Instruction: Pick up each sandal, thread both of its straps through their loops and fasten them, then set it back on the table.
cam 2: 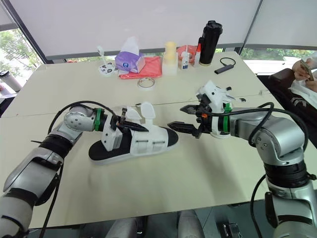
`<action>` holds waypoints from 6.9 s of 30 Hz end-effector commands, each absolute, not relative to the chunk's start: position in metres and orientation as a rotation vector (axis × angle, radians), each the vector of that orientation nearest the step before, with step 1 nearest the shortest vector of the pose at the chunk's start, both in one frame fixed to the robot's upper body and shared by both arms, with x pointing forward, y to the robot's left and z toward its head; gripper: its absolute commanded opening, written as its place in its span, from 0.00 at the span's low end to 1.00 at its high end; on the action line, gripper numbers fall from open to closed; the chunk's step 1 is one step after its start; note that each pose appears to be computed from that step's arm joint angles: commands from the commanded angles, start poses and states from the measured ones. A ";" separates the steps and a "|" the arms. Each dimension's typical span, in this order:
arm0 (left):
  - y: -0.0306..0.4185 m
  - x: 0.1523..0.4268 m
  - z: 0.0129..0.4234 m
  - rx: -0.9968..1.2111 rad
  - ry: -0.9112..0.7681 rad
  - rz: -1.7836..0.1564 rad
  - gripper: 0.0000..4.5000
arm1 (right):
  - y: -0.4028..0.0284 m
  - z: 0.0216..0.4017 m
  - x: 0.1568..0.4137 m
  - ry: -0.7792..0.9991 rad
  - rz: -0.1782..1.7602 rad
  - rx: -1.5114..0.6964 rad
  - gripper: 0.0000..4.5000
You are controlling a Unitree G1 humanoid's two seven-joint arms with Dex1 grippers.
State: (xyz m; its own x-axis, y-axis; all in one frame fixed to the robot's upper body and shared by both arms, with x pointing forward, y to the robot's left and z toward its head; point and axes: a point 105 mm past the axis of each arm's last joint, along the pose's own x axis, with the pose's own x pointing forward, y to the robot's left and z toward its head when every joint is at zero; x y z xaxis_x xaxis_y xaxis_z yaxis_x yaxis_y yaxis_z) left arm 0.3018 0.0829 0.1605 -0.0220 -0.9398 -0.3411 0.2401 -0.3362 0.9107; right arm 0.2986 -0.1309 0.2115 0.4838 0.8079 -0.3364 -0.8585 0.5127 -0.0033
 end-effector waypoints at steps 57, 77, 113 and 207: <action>0.228 0.275 0.085 1.237 -0.138 -1.425 0.98 | -0.111 0.204 0.296 0.263 1.082 -0.215 1.00; 0.173 0.270 0.142 0.054 0.310 -1.443 0.01 | -0.121 0.198 0.292 0.300 1.047 -0.216 1.00; 0.179 0.301 0.169 -0.016 0.159 -1.038 0.00 | -0.091 0.107 0.244 0.384 1.218 -0.421 0.01; 0.082 0.236 0.221 -0.088 0.190 -1.813 0.02 | -0.082 0.083 0.243 0.429 1.295 -0.549 0.00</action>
State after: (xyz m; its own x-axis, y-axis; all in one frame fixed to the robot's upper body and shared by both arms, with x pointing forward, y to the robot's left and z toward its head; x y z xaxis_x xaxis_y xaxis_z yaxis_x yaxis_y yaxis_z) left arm 0.2494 0.0833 0.2224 -0.1675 -0.9859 0.0004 0.9625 -0.1636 -0.2165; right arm 0.2452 -0.0803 0.0906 0.2394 0.7898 -0.5648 -0.9706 0.1790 -0.1612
